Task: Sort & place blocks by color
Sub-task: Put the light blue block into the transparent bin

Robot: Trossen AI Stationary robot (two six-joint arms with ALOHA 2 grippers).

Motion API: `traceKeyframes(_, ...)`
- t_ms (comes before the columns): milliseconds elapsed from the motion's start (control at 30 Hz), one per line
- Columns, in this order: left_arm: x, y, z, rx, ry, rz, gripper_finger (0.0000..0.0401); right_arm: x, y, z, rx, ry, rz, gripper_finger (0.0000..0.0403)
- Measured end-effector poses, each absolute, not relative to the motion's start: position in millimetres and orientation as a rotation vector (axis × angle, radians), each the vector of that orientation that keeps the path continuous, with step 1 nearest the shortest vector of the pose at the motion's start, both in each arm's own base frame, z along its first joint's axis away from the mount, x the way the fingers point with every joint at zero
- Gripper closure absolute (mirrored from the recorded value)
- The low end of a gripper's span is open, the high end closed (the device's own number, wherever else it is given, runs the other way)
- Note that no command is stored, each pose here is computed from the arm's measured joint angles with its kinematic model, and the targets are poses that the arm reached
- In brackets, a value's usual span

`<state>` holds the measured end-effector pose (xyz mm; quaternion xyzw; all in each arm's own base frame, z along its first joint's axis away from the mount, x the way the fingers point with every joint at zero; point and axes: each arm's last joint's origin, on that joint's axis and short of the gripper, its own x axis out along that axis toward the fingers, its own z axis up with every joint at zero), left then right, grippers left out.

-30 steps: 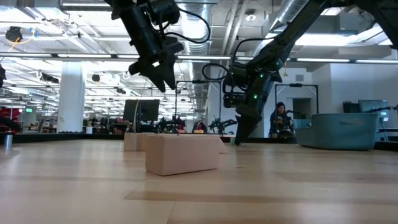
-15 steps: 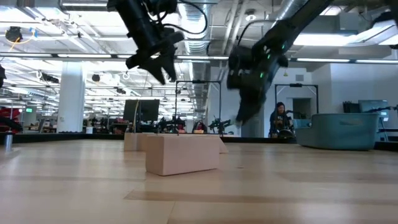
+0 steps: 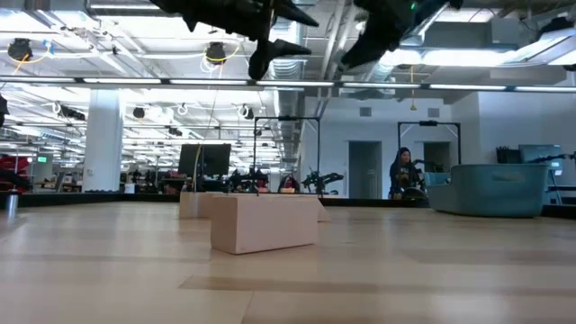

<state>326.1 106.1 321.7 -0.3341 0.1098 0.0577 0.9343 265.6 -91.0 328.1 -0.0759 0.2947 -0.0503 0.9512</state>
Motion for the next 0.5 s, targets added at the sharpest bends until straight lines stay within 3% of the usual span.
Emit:
traceKeyframes(200, 324.4, 115.4, 325.5, -0.778, 0.157, 0.181, 0.0175, 265.1, -64.9, 341.6, -0.361, 0.581, -0.243, 0.0227)
traceKeyframes(500, 330.1, 102.0, 331.1, -0.76, 0.113, 0.135, 0.0115, 274.1, -49.2, 350.5, -0.454, 0.496, -0.33, 0.0227)
